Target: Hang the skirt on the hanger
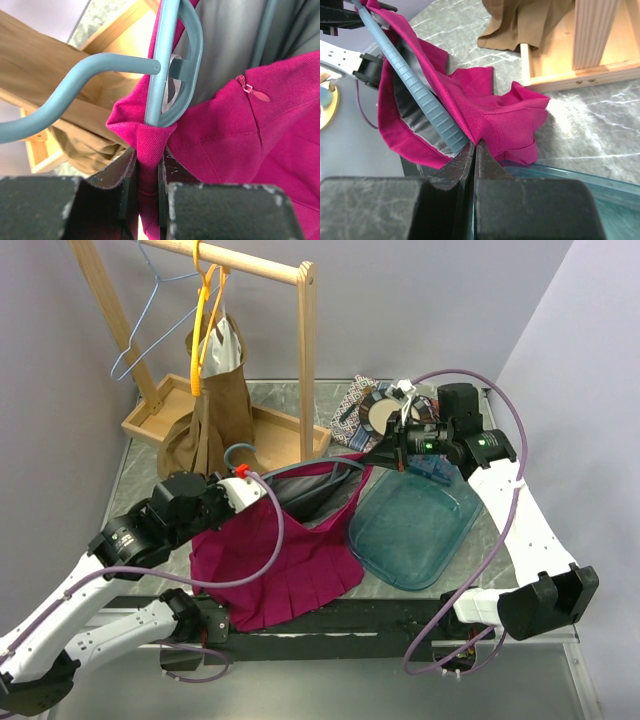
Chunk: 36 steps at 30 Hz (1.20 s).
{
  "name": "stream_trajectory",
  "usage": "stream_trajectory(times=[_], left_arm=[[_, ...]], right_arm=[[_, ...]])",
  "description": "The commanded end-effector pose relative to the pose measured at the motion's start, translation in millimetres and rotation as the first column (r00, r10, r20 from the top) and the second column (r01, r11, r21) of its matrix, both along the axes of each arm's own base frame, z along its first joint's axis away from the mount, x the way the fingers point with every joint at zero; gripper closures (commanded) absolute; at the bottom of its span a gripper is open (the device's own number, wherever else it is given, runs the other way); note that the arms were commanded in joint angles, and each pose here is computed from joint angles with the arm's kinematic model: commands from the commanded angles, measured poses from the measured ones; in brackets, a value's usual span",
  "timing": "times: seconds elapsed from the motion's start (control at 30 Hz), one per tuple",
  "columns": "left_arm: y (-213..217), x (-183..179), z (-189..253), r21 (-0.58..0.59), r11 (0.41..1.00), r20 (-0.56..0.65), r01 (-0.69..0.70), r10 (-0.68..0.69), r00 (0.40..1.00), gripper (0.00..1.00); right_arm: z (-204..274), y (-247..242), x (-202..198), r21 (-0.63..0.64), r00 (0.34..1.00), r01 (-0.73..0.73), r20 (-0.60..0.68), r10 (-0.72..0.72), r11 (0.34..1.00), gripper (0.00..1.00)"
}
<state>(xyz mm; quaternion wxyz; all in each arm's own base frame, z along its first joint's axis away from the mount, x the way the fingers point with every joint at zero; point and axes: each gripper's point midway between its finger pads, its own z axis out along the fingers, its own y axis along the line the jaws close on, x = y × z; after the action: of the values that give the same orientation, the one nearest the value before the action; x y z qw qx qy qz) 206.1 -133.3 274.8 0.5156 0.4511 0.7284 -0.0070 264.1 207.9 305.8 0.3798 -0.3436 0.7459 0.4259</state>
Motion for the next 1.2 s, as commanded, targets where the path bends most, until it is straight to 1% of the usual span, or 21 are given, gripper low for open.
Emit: stream_trajectory(times=[0.0, 0.13, 0.23, 0.33, 0.47, 0.6, 0.67, 0.73, 0.8, 0.87, 0.9, 0.93, 1.07, 1.1, 1.17], left_arm=[[33.2, 6.3, 16.4, 0.112, 0.988, 0.076, -0.104, 0.096, 0.993, 0.99], [41.8, 8.0, 16.5, 0.166, 0.979, 0.101, -0.120, 0.104, 0.989, 0.99], [41.8, 8.5, 13.6, 0.185, 0.976, 0.095, -0.116, 0.100, 0.990, 0.99], [40.3, 9.0, 14.8, 0.206, 0.973, 0.098, -0.108, 0.089, 0.991, 0.99], [41.7, 9.9, 14.1, 0.281, 0.952, 0.099, -0.118, 0.093, 0.991, 0.99], [38.7, 11.2, 13.8, 0.330, 0.936, 0.109, -0.120, 0.088, 0.990, 0.99], [31.5, 11.4, 10.9, 0.353, 0.930, 0.101, -0.101, 0.070, 0.992, 0.99], [31.7, 13.6, 7.1, 0.421, 0.899, 0.107, -0.118, 0.080, 0.991, 0.99], [30.8, 13.1, 10.0, 0.446, 0.886, 0.127, -0.130, 0.081, 0.989, 0.99], [23.8, 13.1, 17.0, 0.432, 0.893, 0.136, -0.127, 0.074, 0.988, 0.99], [22.3, 12.7, 19.5, 0.424, 0.897, 0.140, -0.127, 0.074, 0.987, 0.99], [20.3, 13.5, 22.1, 0.420, 0.897, 0.145, -0.137, 0.083, 0.986, 0.99], [4.5, 9.8, 19.3, 0.416, 0.904, 0.126, -0.103, 0.055, 0.991, 0.99], [0.2, 8.6, 19.5, 0.396, 0.913, 0.116, -0.094, 0.051, 0.992, 0.99], [-14.0, 6.4, 28.4, 0.313, 0.948, 0.106, -0.056, 0.024, 0.994, 0.99]], right_arm=[[30.2, -11.4, 20.6, -0.021, 0.987, 0.077, 0.145, -0.074, 0.997, 1.00], [32.9, -13.0, 22.1, -0.026, 0.984, 0.088, 0.161, -0.082, 0.996, 1.00], [33.7, -10.6, 20.5, -0.031, 0.985, 0.079, 0.155, -0.073, 0.996, 1.00], [34.8, -3.5, 16.7, -0.046, 0.986, 0.065, 0.156, -0.057, 0.997, 1.00], [44.4, 5.1, 12.0, -0.051, 0.983, 0.058, 0.179, -0.048, 0.997, 1.00], [49.7, 15.1, 4.8, -0.068, 0.980, 0.050, 0.197, -0.036, 0.996, 1.00], [53.5, 27.7, -3.2, -0.072, 0.979, 0.017, 0.206, -0.001, 0.997, 1.00], [67.7, 39.7, -9.4, -0.068, 0.973, -0.008, 0.229, 0.023, 0.998, 1.00], [77.2, 44.0, -11.2, -0.047, 0.973, -0.027, 0.227, 0.038, 0.999, 1.00], [92.8, 48.9, -17.3, -0.011, 0.969, -0.063, 0.239, 0.064, 0.998, 1.00], [97.9, 54.4, -27.0, 0.014, 0.966, -0.121, 0.232, 0.114, 0.993, 1.00], [104.1, 57.8, -30.7, 0.031, 0.961, -0.147, 0.243, 0.136, 0.989, 1.00], [117.5, 83.0, -66.0, 0.049, 0.924, -0.288, 0.277, 0.264, 0.957, 1.00], [117.9, 87.3, -70.8, 0.043, 0.916, -0.306, 0.284, 0.282, 0.951, 1.00], [110.0, 94.6, -82.7, 0.019, 0.895, -0.362, 0.288, 0.342, 0.932, 1.00]])
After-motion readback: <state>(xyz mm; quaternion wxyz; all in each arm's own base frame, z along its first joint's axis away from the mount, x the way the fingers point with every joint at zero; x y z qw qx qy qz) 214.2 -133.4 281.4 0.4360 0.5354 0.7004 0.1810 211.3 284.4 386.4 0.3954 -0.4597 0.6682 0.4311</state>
